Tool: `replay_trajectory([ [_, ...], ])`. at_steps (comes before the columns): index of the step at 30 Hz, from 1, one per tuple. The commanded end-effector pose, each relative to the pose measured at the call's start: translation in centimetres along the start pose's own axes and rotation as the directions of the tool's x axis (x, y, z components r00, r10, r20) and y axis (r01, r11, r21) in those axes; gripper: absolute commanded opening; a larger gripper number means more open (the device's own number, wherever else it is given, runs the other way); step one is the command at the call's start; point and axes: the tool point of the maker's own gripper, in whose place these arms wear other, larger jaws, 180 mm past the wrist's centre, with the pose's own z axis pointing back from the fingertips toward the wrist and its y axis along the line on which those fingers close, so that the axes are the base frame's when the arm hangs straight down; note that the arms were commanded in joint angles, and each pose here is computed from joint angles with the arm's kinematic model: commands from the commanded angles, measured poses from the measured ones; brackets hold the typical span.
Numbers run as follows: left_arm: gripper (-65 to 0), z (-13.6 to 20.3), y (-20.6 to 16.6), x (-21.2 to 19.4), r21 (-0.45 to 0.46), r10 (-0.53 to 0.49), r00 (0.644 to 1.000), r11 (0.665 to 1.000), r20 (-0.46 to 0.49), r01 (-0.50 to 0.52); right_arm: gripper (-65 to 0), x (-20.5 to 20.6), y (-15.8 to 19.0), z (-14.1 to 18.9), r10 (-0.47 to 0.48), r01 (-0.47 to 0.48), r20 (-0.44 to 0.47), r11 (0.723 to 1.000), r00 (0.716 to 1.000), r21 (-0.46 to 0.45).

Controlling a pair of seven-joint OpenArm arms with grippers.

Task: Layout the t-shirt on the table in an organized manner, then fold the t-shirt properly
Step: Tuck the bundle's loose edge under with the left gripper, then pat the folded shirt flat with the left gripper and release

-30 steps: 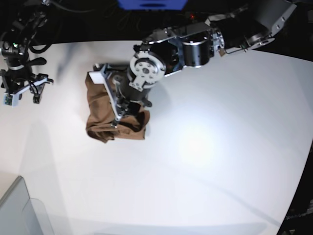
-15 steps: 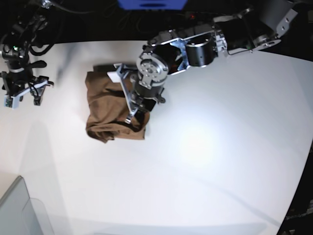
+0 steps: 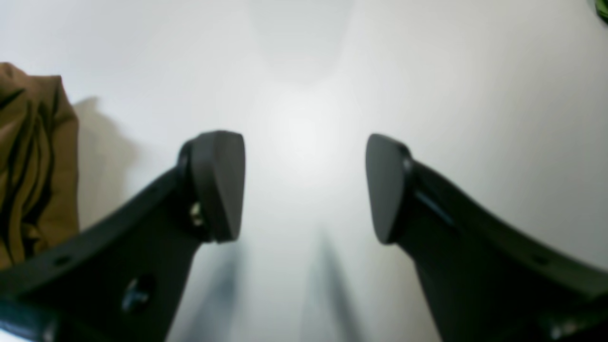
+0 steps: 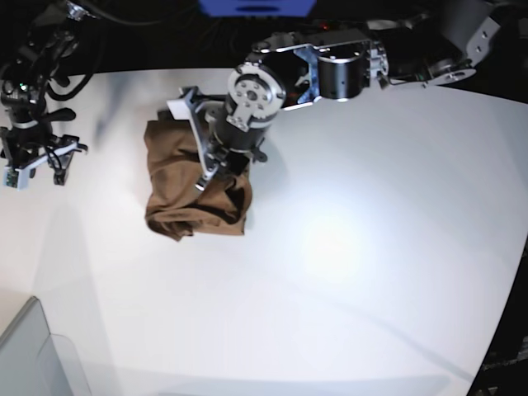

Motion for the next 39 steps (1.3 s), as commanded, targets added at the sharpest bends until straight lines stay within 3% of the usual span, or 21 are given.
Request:
replay_trajectory([
  [1,-64.8,0.1,1.0,-0.2,0.031,0.004,1.000,1.000,-0.014,-0.003,-24.8,1.6,-0.3,0.2,0.011,-0.011,0.054,1.000,0.998,-0.004],
  [6,-64.8,-0.8,-1.0,-0.5,-0.022,-0.029,0.999,0.999,-0.036,0.028,-24.8,2.3,0.3,-0.1,0.013,-0.014,0.070,1.000,0.997,0.011],
  [19,-64.8,-0.8,-2.5,-0.9,-0.055,-0.054,0.998,0.997,-0.042,0.052,-24.8,1.3,0.3,-0.7,0.000,0.000,0.043,1.000,0.999,0.017],
  [30,-64.8,-3.9,-5.9,-0.7,-0.174,-0.076,0.995,0.983,-0.059,0.065,-24.9,1.5,0.5,-0.7,0.002,-0.003,0.045,1.000,0.999,0.021],
  [34,-64.8,-6.2,-5.3,-1.4,-0.203,0.009,0.996,0.979,-0.090,-0.027,-24.9,1.3,0.3,-0.6,0.003,-0.003,0.041,1.000,0.999,0.017],
  [39,-64.8,-7.6,-2.2,-2.8,-0.163,0.164,0.981,0.970,-0.106,-0.180,-24.9,1.1,0.1,-0.4,0.005,-0.005,0.037,1.000,0.999,0.011],
])
